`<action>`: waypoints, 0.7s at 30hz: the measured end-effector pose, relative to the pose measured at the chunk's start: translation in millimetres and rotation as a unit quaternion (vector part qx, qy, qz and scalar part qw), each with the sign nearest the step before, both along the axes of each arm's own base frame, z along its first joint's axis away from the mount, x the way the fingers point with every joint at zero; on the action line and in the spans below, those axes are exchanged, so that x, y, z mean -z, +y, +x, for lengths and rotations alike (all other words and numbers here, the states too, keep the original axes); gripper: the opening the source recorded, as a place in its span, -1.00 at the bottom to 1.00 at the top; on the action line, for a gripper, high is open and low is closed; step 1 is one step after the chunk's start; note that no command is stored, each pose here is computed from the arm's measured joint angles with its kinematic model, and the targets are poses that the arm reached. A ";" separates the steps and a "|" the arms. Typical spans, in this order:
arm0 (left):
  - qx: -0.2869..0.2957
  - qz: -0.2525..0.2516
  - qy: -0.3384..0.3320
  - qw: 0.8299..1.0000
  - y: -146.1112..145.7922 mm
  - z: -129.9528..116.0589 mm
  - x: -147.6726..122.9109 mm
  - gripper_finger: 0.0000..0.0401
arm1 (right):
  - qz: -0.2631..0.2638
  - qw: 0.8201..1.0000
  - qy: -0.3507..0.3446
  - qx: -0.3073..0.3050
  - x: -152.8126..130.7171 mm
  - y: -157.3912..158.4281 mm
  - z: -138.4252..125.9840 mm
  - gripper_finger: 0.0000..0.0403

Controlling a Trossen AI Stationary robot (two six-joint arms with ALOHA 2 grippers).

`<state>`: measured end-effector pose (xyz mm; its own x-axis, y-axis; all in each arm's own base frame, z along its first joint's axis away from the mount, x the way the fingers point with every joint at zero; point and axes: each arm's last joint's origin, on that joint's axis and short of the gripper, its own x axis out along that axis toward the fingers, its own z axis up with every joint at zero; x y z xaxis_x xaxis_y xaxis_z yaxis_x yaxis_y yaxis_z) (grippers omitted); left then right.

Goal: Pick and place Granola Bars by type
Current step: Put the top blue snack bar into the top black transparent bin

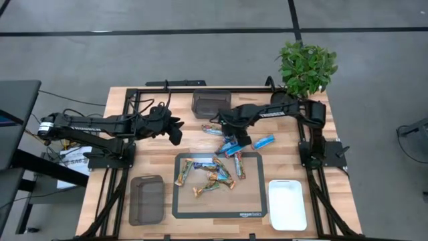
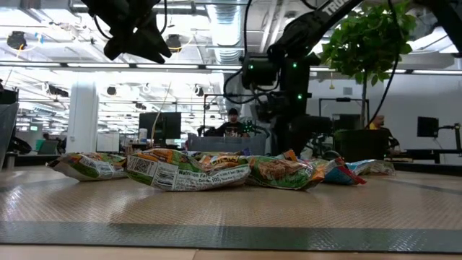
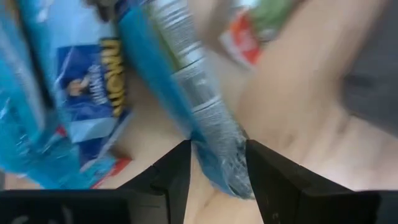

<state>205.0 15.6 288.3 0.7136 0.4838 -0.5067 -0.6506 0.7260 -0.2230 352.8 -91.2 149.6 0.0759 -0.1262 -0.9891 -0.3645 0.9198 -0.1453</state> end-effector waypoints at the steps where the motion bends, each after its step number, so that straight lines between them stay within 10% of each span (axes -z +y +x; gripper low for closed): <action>1: 0.000 0.000 -0.001 1.000 0.0 0.1 -0.1 -0.42 | 0.005 1.000 0.009 0.000 0.7 0.5 -1.5 -0.32; 13: 0.001 -0.001 0.004 1.000 -0.1 -0.4 0.7 -0.42 | 0.037 0.998 -0.019 0.056 -8.0 -2.4 4.9 -0.94; 21: 0.001 -0.001 0.008 1.000 -0.1 -0.8 1.2 -0.42 | 0.117 0.977 -0.104 0.144 -47.1 -18.2 24.0 -0.89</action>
<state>204.2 15.5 287.0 0.7066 0.4811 -0.5190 -0.6522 0.7273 -0.2136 376.8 -109.4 196.7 0.2738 0.0561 -0.9602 -0.0697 0.9968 0.0384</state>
